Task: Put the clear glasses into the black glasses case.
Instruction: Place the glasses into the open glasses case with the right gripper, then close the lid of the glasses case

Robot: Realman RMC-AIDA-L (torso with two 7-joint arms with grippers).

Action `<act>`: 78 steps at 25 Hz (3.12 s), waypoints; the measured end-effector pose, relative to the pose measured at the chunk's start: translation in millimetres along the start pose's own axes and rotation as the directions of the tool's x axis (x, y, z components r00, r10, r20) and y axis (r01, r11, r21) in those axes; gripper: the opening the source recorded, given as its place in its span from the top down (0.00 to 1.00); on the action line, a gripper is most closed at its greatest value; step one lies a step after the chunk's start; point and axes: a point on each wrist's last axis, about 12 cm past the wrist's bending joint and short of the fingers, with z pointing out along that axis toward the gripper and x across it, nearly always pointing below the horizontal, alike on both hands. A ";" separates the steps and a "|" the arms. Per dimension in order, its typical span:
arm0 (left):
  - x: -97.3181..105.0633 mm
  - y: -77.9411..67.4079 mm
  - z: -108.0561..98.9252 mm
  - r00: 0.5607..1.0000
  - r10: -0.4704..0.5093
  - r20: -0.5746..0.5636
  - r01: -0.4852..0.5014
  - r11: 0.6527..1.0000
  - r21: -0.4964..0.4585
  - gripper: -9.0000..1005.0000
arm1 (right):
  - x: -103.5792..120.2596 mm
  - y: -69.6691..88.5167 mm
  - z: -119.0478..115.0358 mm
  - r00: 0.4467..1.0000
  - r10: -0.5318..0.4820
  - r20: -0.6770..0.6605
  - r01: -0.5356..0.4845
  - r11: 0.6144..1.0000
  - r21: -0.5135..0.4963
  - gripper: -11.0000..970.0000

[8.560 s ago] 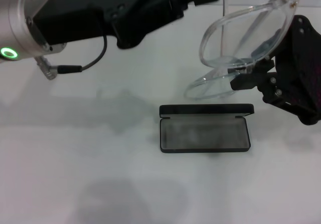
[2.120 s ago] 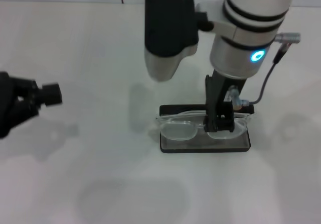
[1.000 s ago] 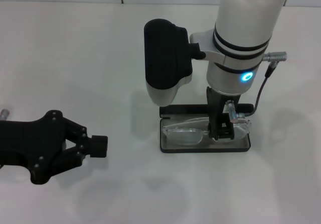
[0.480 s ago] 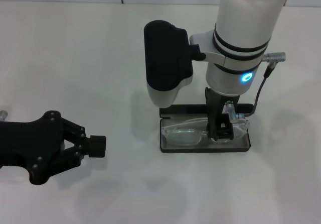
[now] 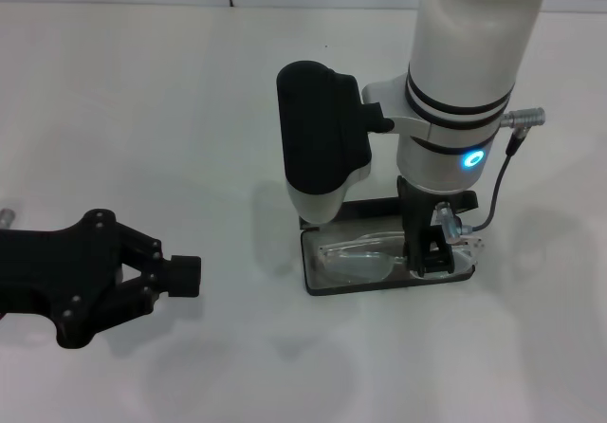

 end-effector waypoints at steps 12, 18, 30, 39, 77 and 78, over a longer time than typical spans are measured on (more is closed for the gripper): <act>2.4 -0.5 0.4 1.000 -0.006 0.005 0.006 1.000 0.001 0.96 | -0.4 -1.3 -2.1 1.000 -0.004 -0.001 0.004 1.000 0.019 0.93; 4.2 -0.6 0.6 1.000 -0.004 0.010 0.004 1.000 0.001 0.96 | -0.9 -1.9 -4.0 1.000 -0.023 -0.016 0.024 0.999 0.041 0.92; 5.7 -1.6 -1.9 1.000 0.002 0.020 -0.001 1.000 -0.015 0.96 | -1.8 -0.3 -5.2 0.999 -0.041 -0.015 0.042 0.998 0.043 0.87; 6.3 -1.9 -2.6 1.000 0.000 0.025 0.001 1.000 -0.020 0.96 | -5.8 8.4 -11.4 0.997 -0.070 0.040 0.068 0.996 0.063 0.84; -41.4 91.5 146.4 0.987 -0.069 -0.148 0.052 0.992 -0.115 0.79 | 317.3 89.4 -16.1 -0.035 0.102 0.994 -0.771 0.630 -0.092 0.84; -38.9 91.6 149.9 0.986 -0.070 -0.153 0.052 0.992 -0.117 0.78 | 319.8 89.7 -11.7 -0.050 0.104 0.993 -0.774 0.625 -0.104 0.84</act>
